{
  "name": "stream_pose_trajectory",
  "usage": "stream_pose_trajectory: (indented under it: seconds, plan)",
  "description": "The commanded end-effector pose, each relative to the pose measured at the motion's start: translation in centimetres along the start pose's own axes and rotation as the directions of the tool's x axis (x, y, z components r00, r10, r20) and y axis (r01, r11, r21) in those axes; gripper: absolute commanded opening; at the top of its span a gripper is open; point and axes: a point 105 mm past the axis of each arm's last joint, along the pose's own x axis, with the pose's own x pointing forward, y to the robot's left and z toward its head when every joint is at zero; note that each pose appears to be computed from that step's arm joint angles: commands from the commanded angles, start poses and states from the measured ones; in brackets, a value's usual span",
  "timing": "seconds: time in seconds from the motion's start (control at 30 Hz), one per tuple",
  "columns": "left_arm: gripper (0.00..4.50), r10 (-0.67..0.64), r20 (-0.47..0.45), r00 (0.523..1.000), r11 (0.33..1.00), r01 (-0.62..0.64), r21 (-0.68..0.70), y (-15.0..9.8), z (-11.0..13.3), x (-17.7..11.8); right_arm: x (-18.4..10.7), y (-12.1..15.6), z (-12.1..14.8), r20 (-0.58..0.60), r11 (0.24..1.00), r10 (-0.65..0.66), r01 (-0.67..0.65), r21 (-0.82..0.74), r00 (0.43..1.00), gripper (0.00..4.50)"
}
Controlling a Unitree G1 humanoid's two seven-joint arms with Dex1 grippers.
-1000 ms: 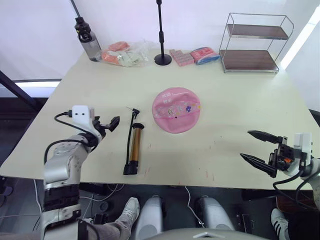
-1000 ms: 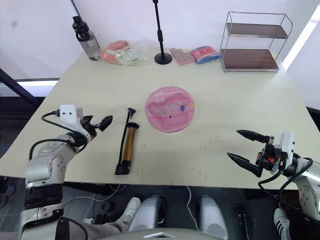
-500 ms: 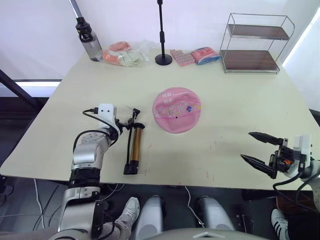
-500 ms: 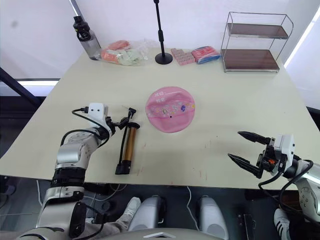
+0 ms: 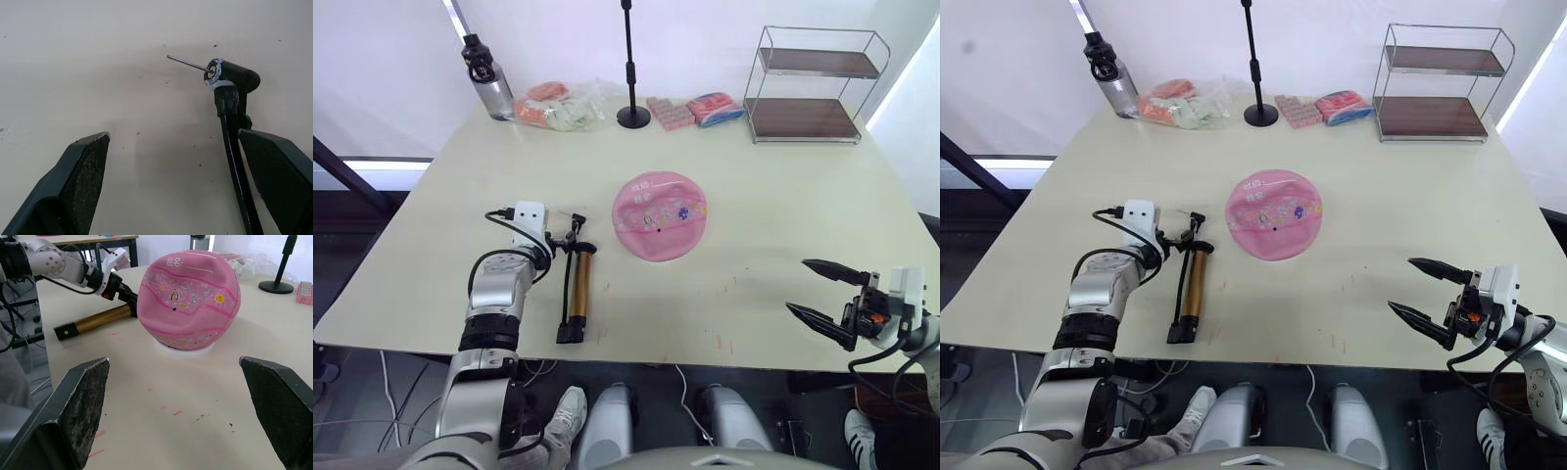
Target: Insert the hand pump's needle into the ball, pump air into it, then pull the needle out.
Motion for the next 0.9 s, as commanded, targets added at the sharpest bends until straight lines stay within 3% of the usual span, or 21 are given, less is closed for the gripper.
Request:
stream_pose_trajectory:
  seconds: [0.03,0.57,0.67,0.87,0.9]
  plan:
    - [4.5,-0.013,-0.083,0.996,1.0,0.014,0.013,-0.7,-2.4,0.1,-0.3,-0.2,0.8,0.024,0.999,-0.005,0.006,-0.044,1.0,4.44]
    - [4.5,-0.052,-0.084,0.995,0.999,0.053,0.009,-2.1,-2.8,0.5,-0.3,-0.1,0.4,0.023,0.999,0.004,-0.003,-0.043,1.0,4.44]
    - [3.58,-0.03,-0.083,0.996,1.0,0.03,0.004,-1.6,-2.9,0.6,-0.3,-0.1,0.5,0.025,0.999,0.006,-0.005,-0.045,1.0,4.5]
    - [0.57,-0.002,-0.067,0.998,1.0,0.003,0.009,-0.9,-2.8,0.6,-0.3,0.1,0.6,0.034,0.999,0.024,-0.023,-0.045,0.999,4.5]
    - [0.26,-0.001,-0.064,0.998,1.0,0.001,0.01,-0.8,-2.8,0.5,-0.2,0.1,0.6,0.037,0.999,0.031,-0.029,-0.044,0.999,4.5]
